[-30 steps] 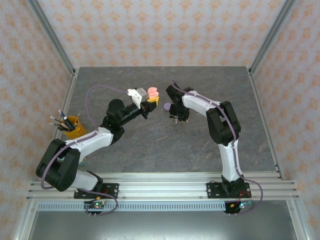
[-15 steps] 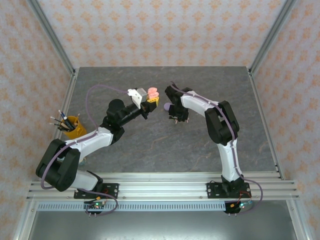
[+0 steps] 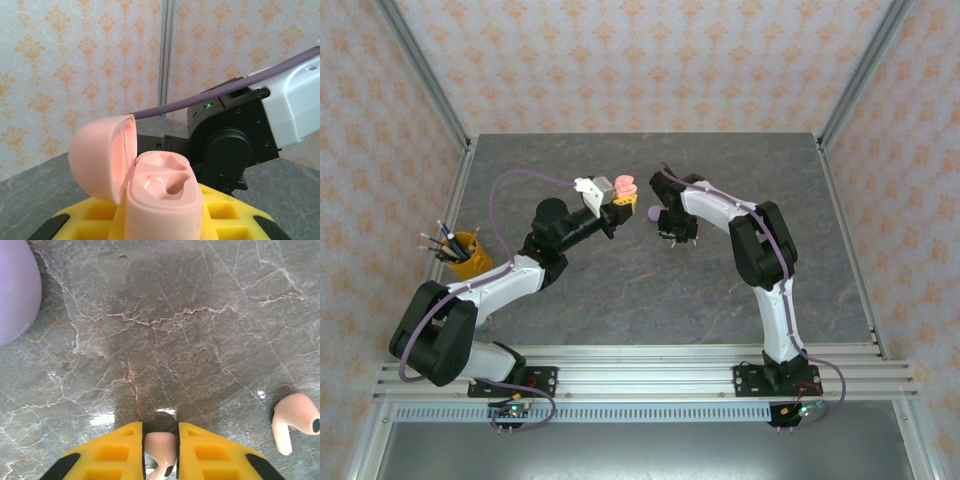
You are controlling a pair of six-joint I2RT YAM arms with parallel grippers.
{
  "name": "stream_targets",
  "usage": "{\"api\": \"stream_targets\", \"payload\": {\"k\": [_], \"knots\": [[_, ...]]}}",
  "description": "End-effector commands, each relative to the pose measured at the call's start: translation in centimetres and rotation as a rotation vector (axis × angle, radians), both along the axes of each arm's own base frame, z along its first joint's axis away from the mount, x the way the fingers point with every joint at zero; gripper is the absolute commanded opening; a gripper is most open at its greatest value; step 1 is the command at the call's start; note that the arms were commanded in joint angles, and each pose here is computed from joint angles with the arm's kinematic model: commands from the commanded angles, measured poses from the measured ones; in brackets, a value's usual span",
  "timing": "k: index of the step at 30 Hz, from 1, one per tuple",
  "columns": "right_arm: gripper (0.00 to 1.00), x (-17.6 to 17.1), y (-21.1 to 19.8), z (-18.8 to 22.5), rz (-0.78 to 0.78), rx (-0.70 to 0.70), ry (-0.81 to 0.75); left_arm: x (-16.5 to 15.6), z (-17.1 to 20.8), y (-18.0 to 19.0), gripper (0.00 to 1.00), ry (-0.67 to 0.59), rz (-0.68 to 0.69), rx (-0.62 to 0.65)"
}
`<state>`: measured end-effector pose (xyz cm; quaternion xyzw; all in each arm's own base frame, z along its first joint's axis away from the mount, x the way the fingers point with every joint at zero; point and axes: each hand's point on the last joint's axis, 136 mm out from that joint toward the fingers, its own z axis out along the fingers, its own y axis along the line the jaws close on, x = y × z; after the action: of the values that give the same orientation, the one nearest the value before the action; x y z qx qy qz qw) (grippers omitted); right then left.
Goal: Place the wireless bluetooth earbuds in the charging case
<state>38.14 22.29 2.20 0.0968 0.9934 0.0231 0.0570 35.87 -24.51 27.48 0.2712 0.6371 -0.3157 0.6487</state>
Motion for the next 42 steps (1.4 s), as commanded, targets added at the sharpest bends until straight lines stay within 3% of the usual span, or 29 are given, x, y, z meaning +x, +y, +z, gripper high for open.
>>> {"api": "stream_targets", "payload": {"k": [1,20,26,34,42], "knots": [[0.17,-0.4,0.1,-0.2,0.008,-0.001,-0.008,-0.4,1.4,0.1,0.0,-0.043,-0.003,-0.006],[0.15,-1.9,-1.9,7.1,-0.011,0.061,-0.208,-0.3,0.6,-0.1,0.0,-0.014,-0.009,0.014],[0.15,-2.2,-2.8,12.9,-0.001,0.091,-0.339,-0.7,0.8,-0.6,0.0,-0.01,-0.047,0.017],[0.16,-2.5,-3.8,24.1,0.052,0.156,-0.584,-1.7,1.4,-2.3,0.0,-0.03,-0.143,0.041],[0.16,-3.3,-2.6,34.1,0.176,0.303,-0.829,-2.0,1.8,-4.6,0.0,-0.047,-0.2,0.047]]}}
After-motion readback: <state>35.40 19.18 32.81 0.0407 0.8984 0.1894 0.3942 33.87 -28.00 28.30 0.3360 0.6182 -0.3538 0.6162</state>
